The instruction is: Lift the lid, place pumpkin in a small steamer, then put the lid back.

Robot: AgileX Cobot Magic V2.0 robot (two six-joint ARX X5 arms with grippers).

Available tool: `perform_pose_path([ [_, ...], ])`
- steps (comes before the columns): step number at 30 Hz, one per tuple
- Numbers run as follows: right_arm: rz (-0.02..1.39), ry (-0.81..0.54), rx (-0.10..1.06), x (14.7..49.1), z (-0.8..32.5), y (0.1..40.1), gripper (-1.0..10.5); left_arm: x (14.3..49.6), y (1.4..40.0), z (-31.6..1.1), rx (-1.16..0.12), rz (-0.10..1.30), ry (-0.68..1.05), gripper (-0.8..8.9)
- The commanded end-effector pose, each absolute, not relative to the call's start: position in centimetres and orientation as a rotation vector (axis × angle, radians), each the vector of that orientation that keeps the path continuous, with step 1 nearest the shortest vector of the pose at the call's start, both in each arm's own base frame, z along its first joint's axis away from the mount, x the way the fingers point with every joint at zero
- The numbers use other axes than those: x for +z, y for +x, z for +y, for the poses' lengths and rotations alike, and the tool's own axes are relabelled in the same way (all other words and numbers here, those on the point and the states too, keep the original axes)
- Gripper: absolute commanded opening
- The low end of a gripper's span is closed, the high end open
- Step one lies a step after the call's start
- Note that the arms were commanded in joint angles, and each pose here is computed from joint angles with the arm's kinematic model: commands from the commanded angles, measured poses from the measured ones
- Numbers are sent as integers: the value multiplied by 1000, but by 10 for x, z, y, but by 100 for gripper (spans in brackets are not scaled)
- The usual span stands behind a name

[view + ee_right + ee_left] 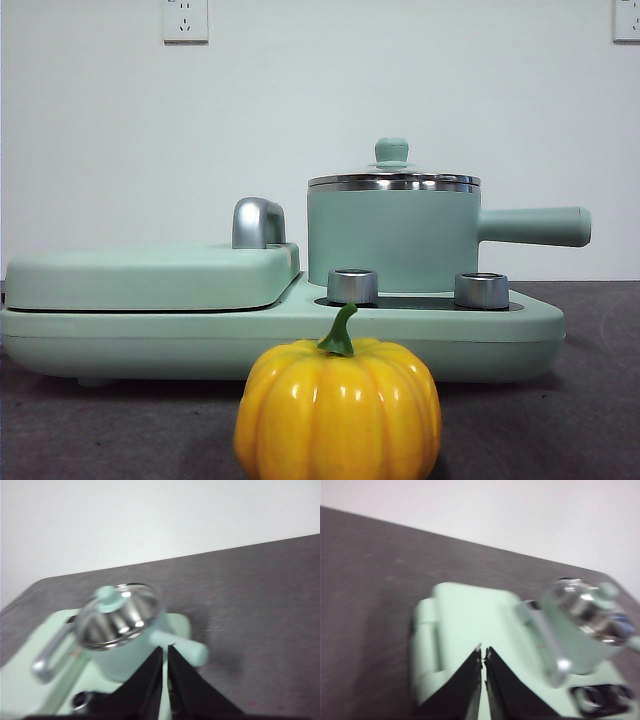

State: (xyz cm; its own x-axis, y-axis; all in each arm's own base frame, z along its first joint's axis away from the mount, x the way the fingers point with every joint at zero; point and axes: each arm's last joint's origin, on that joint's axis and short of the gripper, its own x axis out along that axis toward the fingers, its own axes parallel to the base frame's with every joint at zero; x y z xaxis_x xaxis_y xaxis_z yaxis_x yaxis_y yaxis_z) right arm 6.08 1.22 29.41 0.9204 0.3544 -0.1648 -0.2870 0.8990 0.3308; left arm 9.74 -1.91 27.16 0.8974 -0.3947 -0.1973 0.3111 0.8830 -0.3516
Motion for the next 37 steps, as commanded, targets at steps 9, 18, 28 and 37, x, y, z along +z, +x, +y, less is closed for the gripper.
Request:
perform_pose_path([
  [9, 354, 197, 581, 348, 18, 52, 14, 341, 107, -34, -682, 323, -259, 15],
  [18, 358, 173, 612, 353, 19, 50, 14, 347, 107, -40, -767, 333, -232, 30],
  [28, 359, 176, 611, 353, 19, 50, 342, 347, 107, -40, -767, 333, -232, 480],
  [37, 359, 177, 611, 353, 19, 50, 468, 343, 117, -46, -792, 381, -240, 539],
])
